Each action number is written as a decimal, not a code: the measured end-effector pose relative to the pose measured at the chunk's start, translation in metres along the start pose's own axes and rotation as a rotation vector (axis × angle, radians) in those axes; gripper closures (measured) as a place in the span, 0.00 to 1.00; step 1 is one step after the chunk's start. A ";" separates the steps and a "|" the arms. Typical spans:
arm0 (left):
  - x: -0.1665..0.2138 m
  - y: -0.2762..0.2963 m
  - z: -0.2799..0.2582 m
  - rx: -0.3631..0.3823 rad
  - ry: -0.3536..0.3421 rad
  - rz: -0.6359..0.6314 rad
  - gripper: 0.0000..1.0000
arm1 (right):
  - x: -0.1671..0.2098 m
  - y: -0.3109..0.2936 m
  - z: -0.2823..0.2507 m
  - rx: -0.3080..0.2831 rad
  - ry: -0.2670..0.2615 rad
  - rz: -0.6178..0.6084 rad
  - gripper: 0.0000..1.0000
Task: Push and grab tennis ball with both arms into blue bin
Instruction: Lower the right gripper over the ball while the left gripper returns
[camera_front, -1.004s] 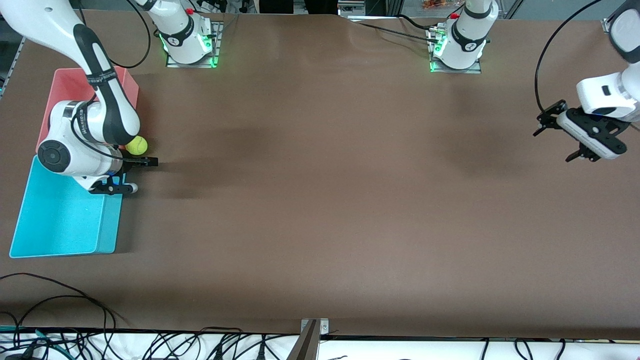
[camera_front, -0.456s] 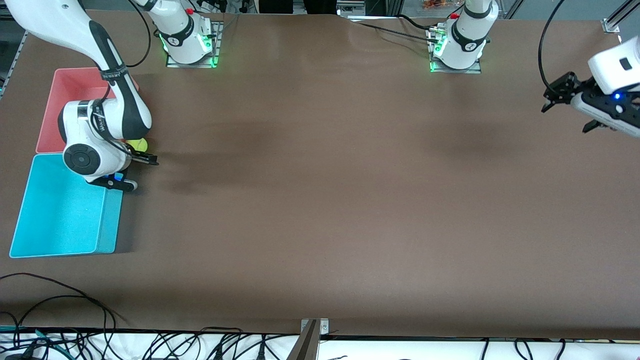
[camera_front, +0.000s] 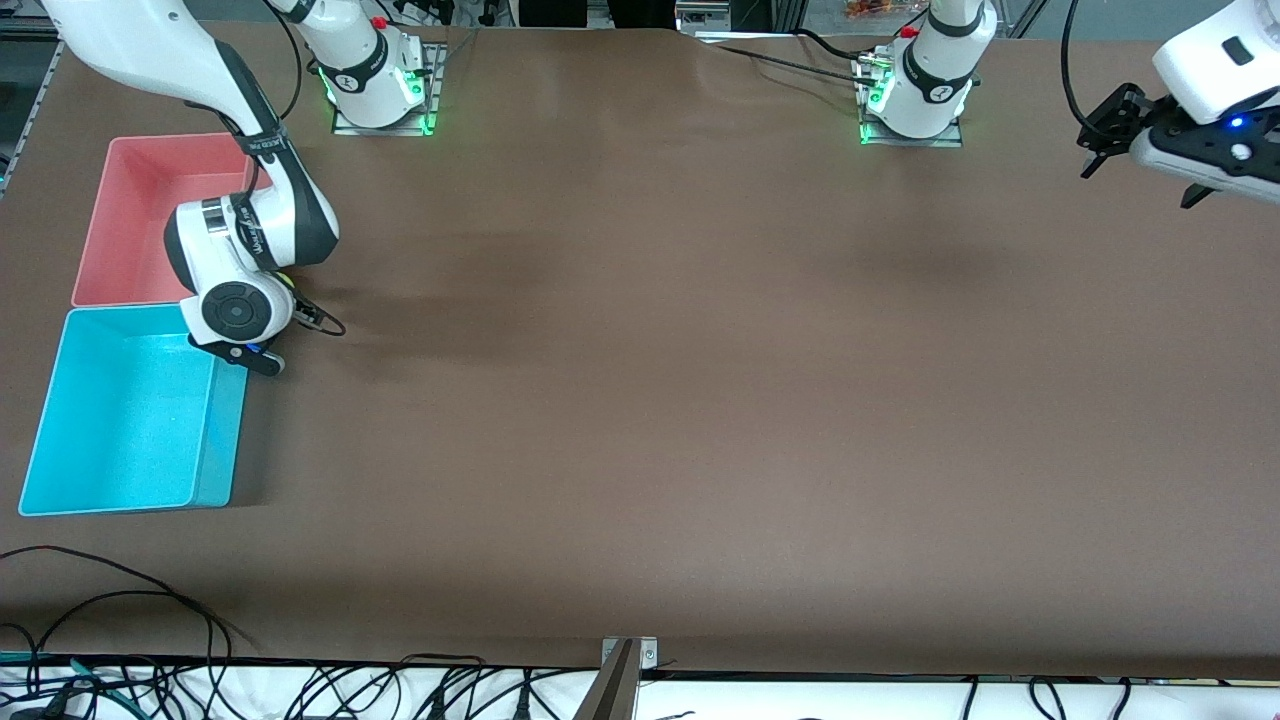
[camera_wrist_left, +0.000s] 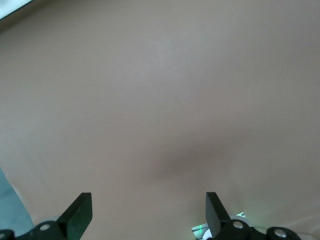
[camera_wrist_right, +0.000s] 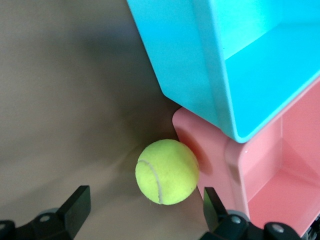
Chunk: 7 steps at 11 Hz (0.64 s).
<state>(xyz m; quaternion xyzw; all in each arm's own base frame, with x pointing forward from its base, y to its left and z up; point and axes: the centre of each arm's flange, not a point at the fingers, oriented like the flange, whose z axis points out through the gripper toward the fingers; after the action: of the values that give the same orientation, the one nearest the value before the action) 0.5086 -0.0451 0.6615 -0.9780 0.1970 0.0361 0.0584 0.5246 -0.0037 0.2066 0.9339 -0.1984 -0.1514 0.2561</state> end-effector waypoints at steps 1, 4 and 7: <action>0.000 -0.003 -0.004 -0.004 -0.003 -0.040 0.00 | 0.000 0.001 0.000 -0.009 0.007 0.018 0.00; 0.010 -0.021 0.003 -0.062 -0.019 -0.178 0.00 | 0.003 0.007 0.005 -0.020 0.007 0.050 0.00; 0.010 -0.030 0.010 -0.104 -0.030 -0.249 0.00 | -0.004 0.004 0.019 -0.028 0.014 0.080 0.00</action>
<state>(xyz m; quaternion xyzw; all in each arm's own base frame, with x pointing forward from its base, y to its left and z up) 0.5293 -0.0201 0.6536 -0.9959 0.0711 0.0533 0.0147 0.5131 -0.0129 0.1937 0.9226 -0.2315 -0.1371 0.2764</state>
